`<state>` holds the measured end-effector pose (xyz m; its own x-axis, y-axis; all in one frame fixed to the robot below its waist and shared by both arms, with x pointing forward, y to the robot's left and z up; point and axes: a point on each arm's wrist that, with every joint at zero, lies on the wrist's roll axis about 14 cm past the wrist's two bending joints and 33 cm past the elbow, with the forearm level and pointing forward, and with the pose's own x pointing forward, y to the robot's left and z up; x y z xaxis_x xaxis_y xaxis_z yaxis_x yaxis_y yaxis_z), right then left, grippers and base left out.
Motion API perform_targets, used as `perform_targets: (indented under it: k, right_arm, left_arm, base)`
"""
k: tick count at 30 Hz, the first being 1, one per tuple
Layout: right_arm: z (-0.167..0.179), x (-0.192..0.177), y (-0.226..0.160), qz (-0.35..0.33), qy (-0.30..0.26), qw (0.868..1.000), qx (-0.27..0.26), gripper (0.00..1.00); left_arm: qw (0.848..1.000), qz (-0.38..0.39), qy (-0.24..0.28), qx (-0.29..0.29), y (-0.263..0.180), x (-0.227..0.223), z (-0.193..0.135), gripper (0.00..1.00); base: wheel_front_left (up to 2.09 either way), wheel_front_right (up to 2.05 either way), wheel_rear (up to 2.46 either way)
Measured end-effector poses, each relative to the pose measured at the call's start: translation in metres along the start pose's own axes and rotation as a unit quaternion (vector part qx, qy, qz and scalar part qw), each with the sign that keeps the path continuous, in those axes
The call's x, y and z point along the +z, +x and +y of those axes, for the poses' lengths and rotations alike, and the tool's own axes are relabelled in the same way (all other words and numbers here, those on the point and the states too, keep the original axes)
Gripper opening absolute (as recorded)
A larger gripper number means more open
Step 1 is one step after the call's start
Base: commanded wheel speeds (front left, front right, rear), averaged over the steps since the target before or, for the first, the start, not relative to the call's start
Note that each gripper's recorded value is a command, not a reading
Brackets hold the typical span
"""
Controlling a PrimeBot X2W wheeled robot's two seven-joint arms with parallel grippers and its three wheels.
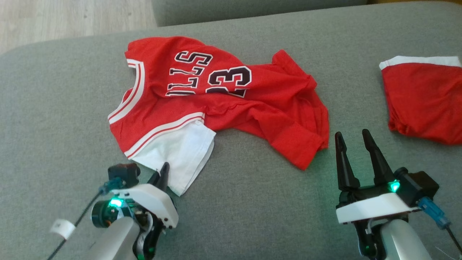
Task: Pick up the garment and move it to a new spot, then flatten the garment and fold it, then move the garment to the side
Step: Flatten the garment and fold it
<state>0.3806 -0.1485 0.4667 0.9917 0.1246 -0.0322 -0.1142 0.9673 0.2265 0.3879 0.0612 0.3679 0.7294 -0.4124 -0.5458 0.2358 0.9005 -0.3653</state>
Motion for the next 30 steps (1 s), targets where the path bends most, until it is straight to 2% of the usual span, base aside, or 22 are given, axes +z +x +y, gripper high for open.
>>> perform_targets:
  k: [4,8,14,24,25,26,30]
  right_arm:
    - [0.002,0.006,-0.001,-0.009,-0.001,1.000,0.003,1.00]
    - [0.008,0.012,-0.003,-0.017,0.000,1.000,0.012,1.00]
    - [0.022,0.016,-0.003,-0.024,0.002,0.999,0.032,1.00]
    - [0.031,-0.005,-0.010,0.009,0.004,0.999,0.045,1.00]
    - [0.031,-0.007,-0.010,0.012,0.002,0.999,0.045,1.00]
    - [0.031,-0.009,-0.010,0.015,0.001,0.999,0.045,1.00]
    - [0.032,-0.010,-0.010,0.017,-0.001,0.999,0.046,1.00]
  left_arm:
    - [0.999,-0.033,0.020,0.023,-0.008,0.009,0.009,0.00]
    - [0.995,-0.064,0.040,0.069,-0.029,0.014,0.039,0.00]
    - [0.986,-0.108,0.038,0.123,-0.064,0.024,0.074,0.00]
    - [0.976,-0.124,0.031,0.178,-0.092,0.025,0.103,0.00]
    - [0.976,-0.118,0.033,0.181,-0.093,0.022,0.105,0.72]
    - [0.976,-0.111,0.041,0.182,-0.094,0.019,0.106,1.00]
    - [0.974,-0.127,0.049,0.179,-0.097,0.019,0.100,1.00]
  base:
    - [0.00,0.00,0.00]
    - [0.00,0.00,0.00]
    - [0.00,0.00,0.00]
    - [0.00,0.00,0.00]
    - [0.00,0.00,0.00]
    - [0.00,0.00,0.00]
    - [0.00,0.00,0.00]
